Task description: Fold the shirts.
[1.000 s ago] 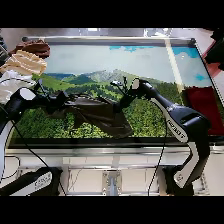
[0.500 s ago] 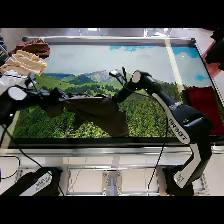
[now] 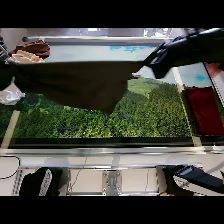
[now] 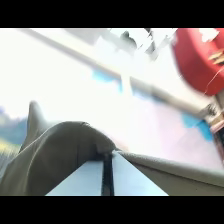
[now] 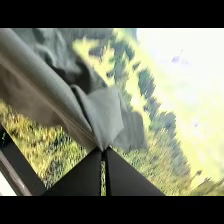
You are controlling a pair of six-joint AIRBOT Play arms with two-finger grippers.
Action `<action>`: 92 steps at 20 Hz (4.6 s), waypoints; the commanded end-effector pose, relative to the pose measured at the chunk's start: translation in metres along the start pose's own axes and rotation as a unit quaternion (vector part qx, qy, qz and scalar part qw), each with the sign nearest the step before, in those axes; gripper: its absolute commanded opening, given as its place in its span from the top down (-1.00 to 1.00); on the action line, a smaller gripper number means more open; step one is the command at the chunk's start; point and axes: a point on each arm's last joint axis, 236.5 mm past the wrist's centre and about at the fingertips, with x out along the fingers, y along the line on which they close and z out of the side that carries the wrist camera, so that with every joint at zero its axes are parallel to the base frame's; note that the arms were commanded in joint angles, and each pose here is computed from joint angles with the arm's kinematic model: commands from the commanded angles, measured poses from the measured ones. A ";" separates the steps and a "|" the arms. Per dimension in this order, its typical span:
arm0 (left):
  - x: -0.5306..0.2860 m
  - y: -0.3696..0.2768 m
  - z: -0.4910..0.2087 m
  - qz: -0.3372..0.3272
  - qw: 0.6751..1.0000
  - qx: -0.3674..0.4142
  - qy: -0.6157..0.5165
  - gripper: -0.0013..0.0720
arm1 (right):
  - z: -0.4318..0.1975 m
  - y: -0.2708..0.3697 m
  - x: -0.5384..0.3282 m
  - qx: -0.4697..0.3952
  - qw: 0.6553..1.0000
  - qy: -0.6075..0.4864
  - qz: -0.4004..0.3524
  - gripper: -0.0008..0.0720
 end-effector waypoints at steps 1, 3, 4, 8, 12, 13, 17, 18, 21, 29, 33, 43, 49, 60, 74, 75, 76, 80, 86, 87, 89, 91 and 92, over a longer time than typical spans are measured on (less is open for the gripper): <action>-0.053 -0.068 0.030 -0.090 0.992 0.047 -0.077 0.93 | 0.038 0.049 -0.120 -0.038 0.988 -0.149 -0.022 0.95; -0.028 -0.053 0.008 -0.081 0.996 0.033 -0.018 0.93 | 0.045 0.056 -0.137 -0.043 0.983 -0.178 -0.024 0.95; -0.008 -0.040 -0.013 -0.076 0.996 0.018 0.034 0.93 | 0.042 0.050 -0.127 -0.039 0.985 -0.165 -0.026 0.96; 0.079 -0.004 -0.137 -0.091 0.958 -0.028 0.271 0.93 | 0.008 0.008 -0.007 0.002 0.999 -0.039 -0.020 0.96; 0.153 0.052 -0.265 -0.030 0.900 -0.016 0.434 0.93 | -0.031 -0.050 0.175 0.041 0.998 0.046 -0.025 0.95; 0.177 0.073 -0.288 -0.006 0.897 -0.027 0.441 0.93 | -0.039 -0.064 0.220 0.050 0.997 0.043 -0.033 0.95; 0.255 0.123 -0.313 0.043 0.914 -0.138 0.380 0.90 | -0.049 -0.113 0.347 0.111 0.989 -0.047 -0.081 0.94; 0.268 0.131 -0.303 0.049 0.922 -0.140 0.357 0.87 | -0.043 -0.123 0.357 0.124 0.985 -0.076 -0.093 0.85; 0.290 0.129 -0.241 0.017 0.956 -0.058 0.288 -0.26 | -0.010 -0.144 0.343 0.110 0.978 -0.131 -0.123 -0.38; 0.226 0.174 -0.146 0.053 0.925 0.234 0.293 -0.48 | -0.116 -0.201 0.163 0.164 0.965 0.132 -0.157 -0.37; 0.232 0.200 -0.210 0.016 0.885 0.259 0.387 -0.48 | -0.146 -0.164 0.113 0.258 0.954 0.131 -0.081 -0.37; 0.263 0.198 -0.278 -0.069 0.831 0.228 0.503 -0.47 | -0.248 0.029 0.189 0.339 0.916 0.192 0.097 -0.38; 0.253 0.192 -0.309 -0.101 0.802 0.221 0.545 -0.29 | -0.266 0.119 0.228 0.327 0.916 0.196 0.128 -0.38; 0.259 0.180 -0.329 -0.114 0.795 0.226 0.552 0.93 | -0.275 0.221 0.282 0.434 0.861 0.213 0.158 -0.53; 0.253 0.163 -0.298 -0.123 0.808 0.227 0.530 -0.72 | -0.283 0.222 0.277 0.461 0.840 0.240 0.153 -0.58; 0.243 0.161 -0.300 -0.136 0.798 0.221 0.544 -0.72 | -0.283 0.225 0.271 0.454 0.841 0.247 0.159 -0.58; 0.229 0.159 -0.305 -0.151 0.780 0.217 0.567 -0.72 | -0.283 0.227 0.267 0.447 0.843 0.253 0.164 -0.58; 0.225 0.160 -0.322 -0.169 0.763 0.215 0.586 -0.72 | -0.280 0.231 0.253 0.436 0.843 0.261 0.174 -0.58; 0.256 0.160 -0.346 -0.157 0.774 0.238 0.565 0.44 | -0.279 0.223 0.266 0.434 0.860 0.232 0.137 -0.57; 0.265 0.159 -0.343 -0.150 0.784 0.246 0.550 0.91 | -0.276 0.217 0.272 0.434 0.866 0.215 0.124 -0.57; 0.273 0.159 -0.342 -0.145 0.791 0.255 0.537 0.93 | -0.279 0.206 0.281 0.428 0.875 0.202 0.100 -0.57; 0.272 0.158 -0.342 -0.145 0.790 0.253 0.538 0.93 | -0.291 0.196 0.292 0.443 0.870 0.206 0.071 -0.57; 0.272 0.157 -0.342 -0.143 0.791 0.250 0.539 0.93 | -0.294 0.195 0.298 0.487 0.847 0.206 0.058 -0.58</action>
